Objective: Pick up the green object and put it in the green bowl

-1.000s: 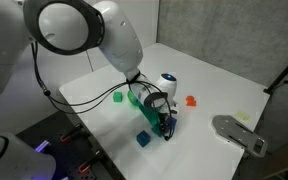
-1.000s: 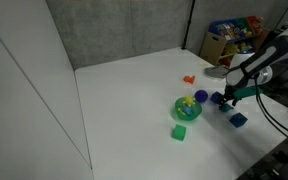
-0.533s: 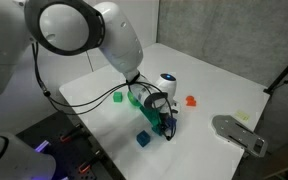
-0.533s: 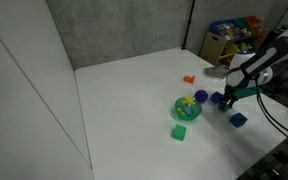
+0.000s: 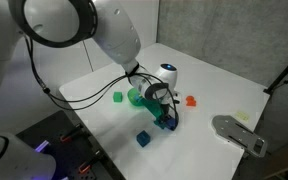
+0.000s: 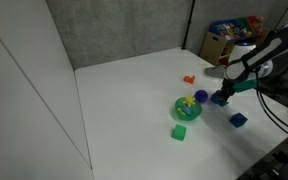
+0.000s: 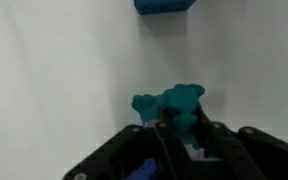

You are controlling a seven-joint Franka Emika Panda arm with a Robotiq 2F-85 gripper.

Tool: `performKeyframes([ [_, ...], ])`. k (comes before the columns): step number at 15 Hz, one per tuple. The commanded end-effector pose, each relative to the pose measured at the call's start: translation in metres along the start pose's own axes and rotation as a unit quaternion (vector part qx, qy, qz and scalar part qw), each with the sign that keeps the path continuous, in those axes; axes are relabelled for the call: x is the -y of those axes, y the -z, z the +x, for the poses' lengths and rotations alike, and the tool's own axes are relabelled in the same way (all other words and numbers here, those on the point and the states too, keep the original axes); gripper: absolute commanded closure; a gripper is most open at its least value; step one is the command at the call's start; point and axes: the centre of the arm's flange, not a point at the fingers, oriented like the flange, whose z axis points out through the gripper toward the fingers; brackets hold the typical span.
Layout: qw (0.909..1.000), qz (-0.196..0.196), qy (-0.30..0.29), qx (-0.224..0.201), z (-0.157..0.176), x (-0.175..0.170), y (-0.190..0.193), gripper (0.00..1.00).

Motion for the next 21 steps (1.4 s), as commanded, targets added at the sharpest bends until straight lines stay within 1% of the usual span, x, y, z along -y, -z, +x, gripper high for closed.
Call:
performKeyframes([
  [1,0.9995,0.015,0.028,-0.005,0.002,0.012,0.053,0.94],
  [2,0.9993,0.017,0.032,-0.010,0.004,0.017,0.065,0.92],
  [4,0.9985,0.023,0.044,-0.020,0.007,0.030,0.093,0.94],
  [6,0.9975,0.033,0.057,-0.026,0.006,0.044,0.120,0.93],
  [9,0.9955,0.050,0.076,-0.024,-0.004,0.068,0.154,0.93],
  [11,0.9936,0.060,0.095,-0.015,-0.017,0.085,0.167,0.93],
  [14,0.9901,0.068,0.123,0.005,-0.036,0.112,0.172,0.93],
  [17,0.9864,0.070,0.147,0.022,-0.051,0.139,0.160,0.93],
  [21,0.9792,0.099,0.170,0.049,-0.061,0.178,0.138,0.93],
])
